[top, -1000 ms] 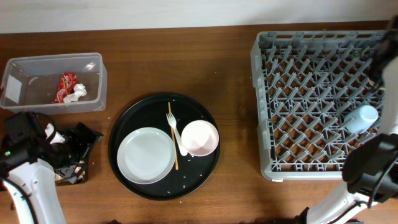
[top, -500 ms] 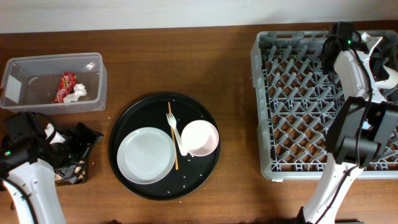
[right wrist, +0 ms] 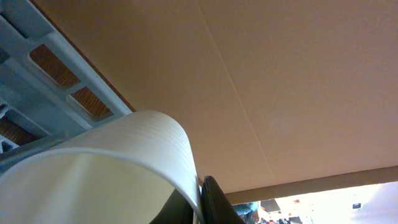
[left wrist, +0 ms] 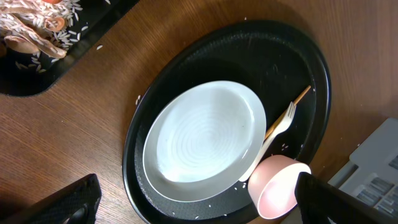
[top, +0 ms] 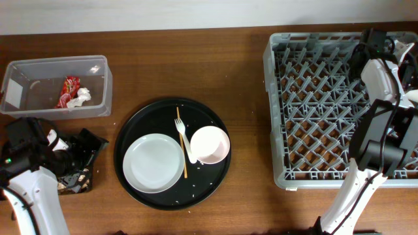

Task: Sort waste into correct bins and load items into the dishwasher rack
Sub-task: 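Lower the white cup upside down into the rack and release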

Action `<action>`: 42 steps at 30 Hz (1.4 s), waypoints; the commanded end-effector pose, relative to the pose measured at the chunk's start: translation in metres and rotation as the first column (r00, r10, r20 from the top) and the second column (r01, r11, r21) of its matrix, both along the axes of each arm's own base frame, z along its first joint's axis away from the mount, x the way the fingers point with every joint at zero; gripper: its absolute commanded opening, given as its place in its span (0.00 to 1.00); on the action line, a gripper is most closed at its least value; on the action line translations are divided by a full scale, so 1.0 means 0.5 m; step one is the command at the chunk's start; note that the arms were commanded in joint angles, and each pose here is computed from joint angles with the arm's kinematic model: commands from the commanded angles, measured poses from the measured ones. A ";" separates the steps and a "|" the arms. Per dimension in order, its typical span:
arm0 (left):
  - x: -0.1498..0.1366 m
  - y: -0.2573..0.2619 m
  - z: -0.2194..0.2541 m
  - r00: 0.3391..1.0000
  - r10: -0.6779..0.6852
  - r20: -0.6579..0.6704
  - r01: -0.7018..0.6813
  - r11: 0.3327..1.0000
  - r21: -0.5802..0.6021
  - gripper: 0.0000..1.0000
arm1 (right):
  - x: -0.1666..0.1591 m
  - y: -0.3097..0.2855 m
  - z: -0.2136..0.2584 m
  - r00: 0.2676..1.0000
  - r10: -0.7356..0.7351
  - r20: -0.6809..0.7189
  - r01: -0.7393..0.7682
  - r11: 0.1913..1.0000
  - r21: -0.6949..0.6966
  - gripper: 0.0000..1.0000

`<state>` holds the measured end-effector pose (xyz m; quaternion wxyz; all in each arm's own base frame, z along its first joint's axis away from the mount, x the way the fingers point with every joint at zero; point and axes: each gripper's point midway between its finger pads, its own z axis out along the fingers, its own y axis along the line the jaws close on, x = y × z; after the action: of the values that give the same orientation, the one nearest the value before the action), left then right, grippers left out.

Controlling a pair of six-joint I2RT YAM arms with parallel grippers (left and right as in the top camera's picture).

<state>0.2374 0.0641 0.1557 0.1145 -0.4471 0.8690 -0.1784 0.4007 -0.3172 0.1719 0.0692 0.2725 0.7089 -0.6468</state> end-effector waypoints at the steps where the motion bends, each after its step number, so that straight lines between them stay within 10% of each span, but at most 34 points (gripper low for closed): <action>1: 0.000 -0.002 0.000 1.000 0.003 0.000 -0.003 1.000 -0.006 0.99 | 0.004 0.024 -0.046 0.998 0.027 -0.062 -0.026 0.999 0.023 0.09; 10: 0.000 -0.002 0.000 1.000 0.003 0.000 -0.003 1.000 -0.006 0.99 | 0.039 0.091 -0.079 0.989 0.115 -0.088 -0.110 0.992 0.060 0.14; 15: 0.000 -0.002 0.000 1.000 0.003 0.000 -0.003 1.000 -0.006 0.99 | 0.084 0.165 -0.113 0.969 0.242 -0.055 -0.225 0.948 0.225 0.42; 19: 0.000 -0.002 0.000 1.000 0.003 0.000 -0.003 1.000 -0.006 0.99 | 0.100 0.202 -0.081 0.966 0.211 0.149 -0.254 0.878 0.407 0.47; 23: 0.000 -0.002 0.000 1.000 0.003 0.000 -0.003 1.000 -0.006 0.99 | 0.159 0.279 0.082 0.851 0.139 0.506 -0.467 0.641 0.609 0.49; 27: 0.000 -0.002 0.000 1.000 0.003 0.000 -0.003 1.000 -0.006 0.99 | 0.123 0.244 0.204 0.779 0.042 0.625 -0.499 0.645 0.579 0.53; 32: 0.000 -0.002 0.000 1.000 0.003 0.000 -0.003 1.000 -0.006 0.99 | 0.029 0.157 0.068 0.831 -0.225 0.508 -0.371 0.457 0.808 0.04; 42: 0.000 -0.002 0.000 1.000 0.003 0.000 -0.003 1.000 -0.006 0.99 | 0.004 0.130 -0.109 0.868 -0.290 0.402 -0.278 0.387 0.879 0.04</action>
<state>0.2375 0.0642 0.1557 0.1146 -0.4470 0.8690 -0.1784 0.3971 -0.2562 0.1179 0.0762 0.4264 0.8993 -0.0612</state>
